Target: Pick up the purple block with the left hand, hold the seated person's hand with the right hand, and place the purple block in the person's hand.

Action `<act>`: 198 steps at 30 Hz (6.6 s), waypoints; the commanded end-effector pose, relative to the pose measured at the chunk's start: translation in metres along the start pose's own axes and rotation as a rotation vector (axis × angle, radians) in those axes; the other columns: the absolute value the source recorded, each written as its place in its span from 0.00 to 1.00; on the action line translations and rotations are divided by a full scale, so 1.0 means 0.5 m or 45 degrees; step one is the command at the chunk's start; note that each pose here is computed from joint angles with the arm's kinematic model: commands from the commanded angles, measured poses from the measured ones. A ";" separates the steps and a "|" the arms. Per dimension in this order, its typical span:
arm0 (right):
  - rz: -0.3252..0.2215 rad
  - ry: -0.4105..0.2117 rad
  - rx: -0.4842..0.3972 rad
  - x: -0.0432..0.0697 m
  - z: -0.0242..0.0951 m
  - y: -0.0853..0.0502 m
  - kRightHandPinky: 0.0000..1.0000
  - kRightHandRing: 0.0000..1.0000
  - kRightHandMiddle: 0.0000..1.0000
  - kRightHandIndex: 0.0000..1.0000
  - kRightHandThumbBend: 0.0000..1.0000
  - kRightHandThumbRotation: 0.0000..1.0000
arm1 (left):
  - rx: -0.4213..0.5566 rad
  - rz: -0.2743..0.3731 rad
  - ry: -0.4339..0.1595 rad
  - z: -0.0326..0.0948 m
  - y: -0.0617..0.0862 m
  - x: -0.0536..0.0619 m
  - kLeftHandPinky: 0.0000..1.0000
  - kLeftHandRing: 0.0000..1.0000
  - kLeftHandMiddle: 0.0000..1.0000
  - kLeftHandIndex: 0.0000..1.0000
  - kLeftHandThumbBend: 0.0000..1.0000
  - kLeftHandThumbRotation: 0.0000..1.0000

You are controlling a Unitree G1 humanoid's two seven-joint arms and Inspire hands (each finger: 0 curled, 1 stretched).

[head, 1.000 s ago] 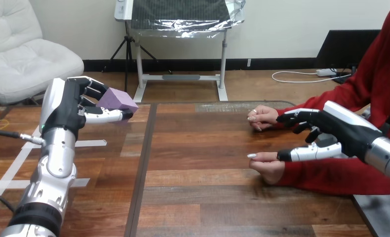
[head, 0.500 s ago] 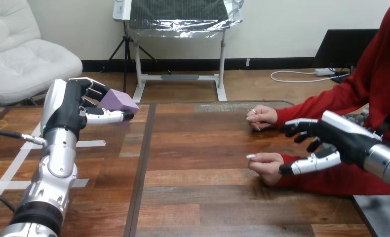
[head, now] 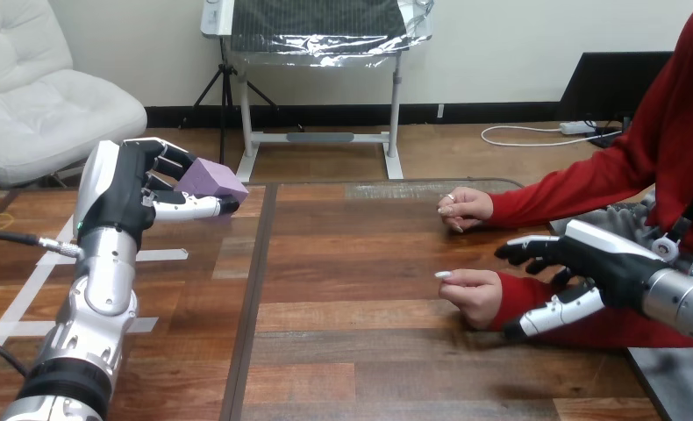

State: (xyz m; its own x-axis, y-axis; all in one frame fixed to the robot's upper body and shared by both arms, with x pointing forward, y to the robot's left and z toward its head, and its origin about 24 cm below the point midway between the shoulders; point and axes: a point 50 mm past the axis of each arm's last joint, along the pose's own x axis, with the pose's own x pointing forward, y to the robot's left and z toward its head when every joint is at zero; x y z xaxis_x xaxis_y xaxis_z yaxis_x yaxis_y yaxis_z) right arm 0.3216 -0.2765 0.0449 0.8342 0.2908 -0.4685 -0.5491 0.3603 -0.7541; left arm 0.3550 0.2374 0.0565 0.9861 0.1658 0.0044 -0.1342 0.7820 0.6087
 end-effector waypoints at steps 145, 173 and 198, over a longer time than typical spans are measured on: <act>-0.377 -0.146 -0.178 0.037 0.082 -0.080 0.20 0.22 0.28 0.28 0.58 0.27 | -0.198 -0.009 -0.138 0.053 -0.020 0.007 0.32 0.38 0.42 0.43 0.72 0.00; -0.389 -0.268 -0.169 0.052 0.129 -0.082 0.19 0.23 0.28 0.29 0.63 0.34 | -0.343 -0.125 -0.072 0.079 -0.114 0.001 0.36 0.40 0.44 0.44 0.74 0.00; -0.397 -0.347 -0.164 0.070 0.183 -0.087 0.22 0.24 0.29 0.30 0.62 0.33 | -0.459 -0.246 -0.058 0.120 -0.180 -0.004 0.34 0.39 0.43 0.43 0.75 0.00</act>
State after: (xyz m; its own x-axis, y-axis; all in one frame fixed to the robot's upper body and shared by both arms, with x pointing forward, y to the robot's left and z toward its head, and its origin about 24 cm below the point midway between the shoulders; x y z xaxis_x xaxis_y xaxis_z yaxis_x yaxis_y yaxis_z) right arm 0.3455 -0.2344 0.0557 0.9045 0.3250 -0.2762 -0.3761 0.3025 -0.8758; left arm 0.3449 0.1489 0.0063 0.9844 0.0235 -0.1745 0.0334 0.9481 0.3161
